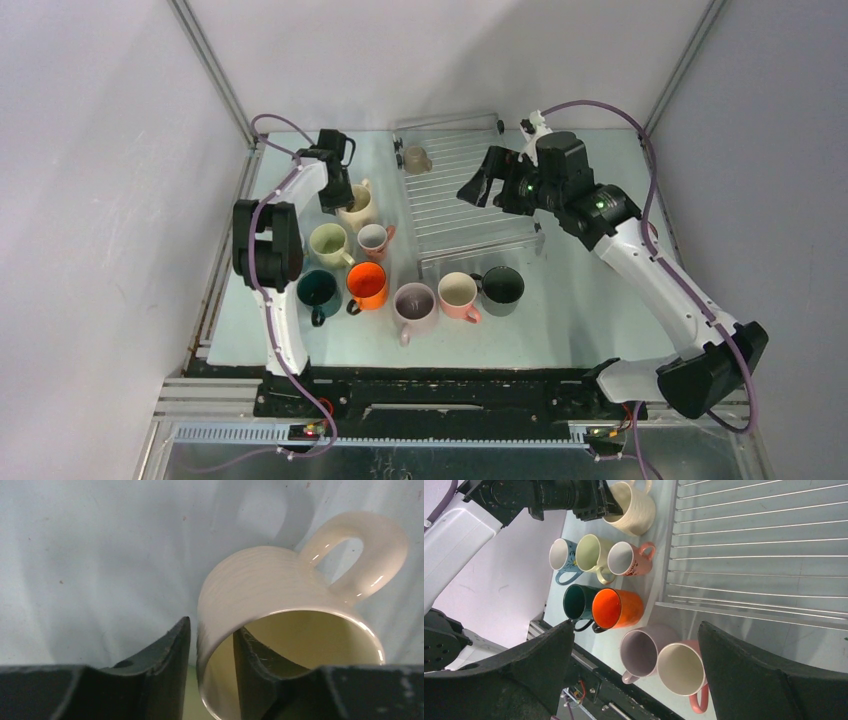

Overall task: Unload the cups from the dish rack
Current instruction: Place the cup at the center of the board, then unload the cup from the dish rack, then place the cup at the center of the board.

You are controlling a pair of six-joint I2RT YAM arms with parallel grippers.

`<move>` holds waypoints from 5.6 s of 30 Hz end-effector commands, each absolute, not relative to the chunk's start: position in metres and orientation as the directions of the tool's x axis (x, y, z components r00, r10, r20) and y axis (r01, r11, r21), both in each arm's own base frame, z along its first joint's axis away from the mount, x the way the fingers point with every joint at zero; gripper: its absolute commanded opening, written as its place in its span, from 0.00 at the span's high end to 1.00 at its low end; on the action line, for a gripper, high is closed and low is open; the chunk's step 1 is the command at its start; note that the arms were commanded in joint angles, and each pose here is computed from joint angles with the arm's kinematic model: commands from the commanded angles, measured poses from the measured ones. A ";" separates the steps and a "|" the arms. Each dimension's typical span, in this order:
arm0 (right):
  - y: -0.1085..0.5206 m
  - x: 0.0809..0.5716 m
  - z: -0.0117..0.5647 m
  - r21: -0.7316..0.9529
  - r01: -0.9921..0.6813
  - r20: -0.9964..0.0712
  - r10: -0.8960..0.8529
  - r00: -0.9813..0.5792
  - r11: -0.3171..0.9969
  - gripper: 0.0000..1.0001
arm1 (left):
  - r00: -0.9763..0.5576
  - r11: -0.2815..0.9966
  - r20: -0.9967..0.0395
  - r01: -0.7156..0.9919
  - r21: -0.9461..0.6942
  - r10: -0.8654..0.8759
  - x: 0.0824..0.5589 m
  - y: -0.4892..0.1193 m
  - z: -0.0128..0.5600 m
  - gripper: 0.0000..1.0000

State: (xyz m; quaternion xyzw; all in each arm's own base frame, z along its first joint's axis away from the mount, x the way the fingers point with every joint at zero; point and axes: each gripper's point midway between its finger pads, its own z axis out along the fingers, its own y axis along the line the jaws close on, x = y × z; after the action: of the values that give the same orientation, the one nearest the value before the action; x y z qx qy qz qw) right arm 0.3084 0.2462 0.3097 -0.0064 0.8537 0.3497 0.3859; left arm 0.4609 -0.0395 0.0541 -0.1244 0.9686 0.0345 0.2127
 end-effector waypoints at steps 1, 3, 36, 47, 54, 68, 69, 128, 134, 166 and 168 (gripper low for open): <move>0.251 0.313 0.314 0.583 -0.304 -0.684 0.254 -0.684 0.754 0.00 | -0.838 0.968 -0.493 -0.246 -0.040 -0.233 0.471 -0.043 0.084 0.54; 0.252 0.314 0.312 0.577 -0.306 -0.687 0.248 -0.683 0.757 0.00 | -0.830 0.969 -0.506 -0.243 -0.052 -0.235 0.475 -0.044 0.091 0.49; 0.319 0.450 0.296 0.154 -0.745 -0.959 -0.081 -0.270 0.649 0.03 | -0.499 0.928 -0.841 0.172 -0.331 -0.208 0.349 -0.138 0.298 0.00; 0.329 0.522 0.244 0.112 -0.812 -0.965 -0.134 -0.227 0.573 0.11 | -0.478 0.893 -0.849 0.250 -0.375 -0.223 0.288 -0.137 0.318 0.00; 0.335 0.568 0.215 0.103 -0.804 -0.965 -0.136 -0.223 0.586 0.15 | -0.430 0.884 -0.875 0.292 -0.366 -0.220 0.261 -0.129 0.350 0.00; 0.345 0.597 0.154 -0.042 -0.827 -0.941 -0.301 -0.157 0.561 0.28 | -0.381 0.882 -0.898 0.318 -0.349 -0.218 0.251 -0.125 0.380 0.00; 0.346 0.597 0.148 -0.057 -0.827 -0.936 -0.318 -0.151 0.559 0.29 | -0.383 0.882 -0.898 0.318 -0.348 -0.216 0.252 -0.125 0.380 0.00; 0.320 0.556 0.252 -0.087 -0.626 -0.960 -0.234 -0.156 0.775 1.00 | -0.482 0.743 -0.772 0.309 -0.593 -0.415 0.286 -0.158 0.348 0.00; 0.308 0.518 0.284 0.038 -0.603 -0.965 -0.127 -0.229 0.797 1.00 | -0.511 0.618 -0.683 0.326 -0.715 -0.521 0.301 -0.176 0.354 0.00; 0.303 0.343 0.396 0.504 -0.697 -0.863 0.271 -0.426 0.510 1.00 | -0.700 -0.016 -0.250 0.350 -0.937 -0.669 0.340 -0.249 0.388 0.09; 0.304 0.340 0.397 0.511 -0.704 -0.859 0.275 -0.431 0.493 1.00 | -0.719 -0.062 -0.220 0.344 -0.937 -0.660 0.338 -0.253 0.392 0.11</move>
State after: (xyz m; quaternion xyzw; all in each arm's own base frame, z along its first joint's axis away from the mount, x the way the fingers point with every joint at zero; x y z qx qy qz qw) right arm 0.3583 0.3012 0.3493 -0.1447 0.7496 0.4328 0.4794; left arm 0.3516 -0.2438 0.3705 -0.1516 0.6308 -0.6622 0.3750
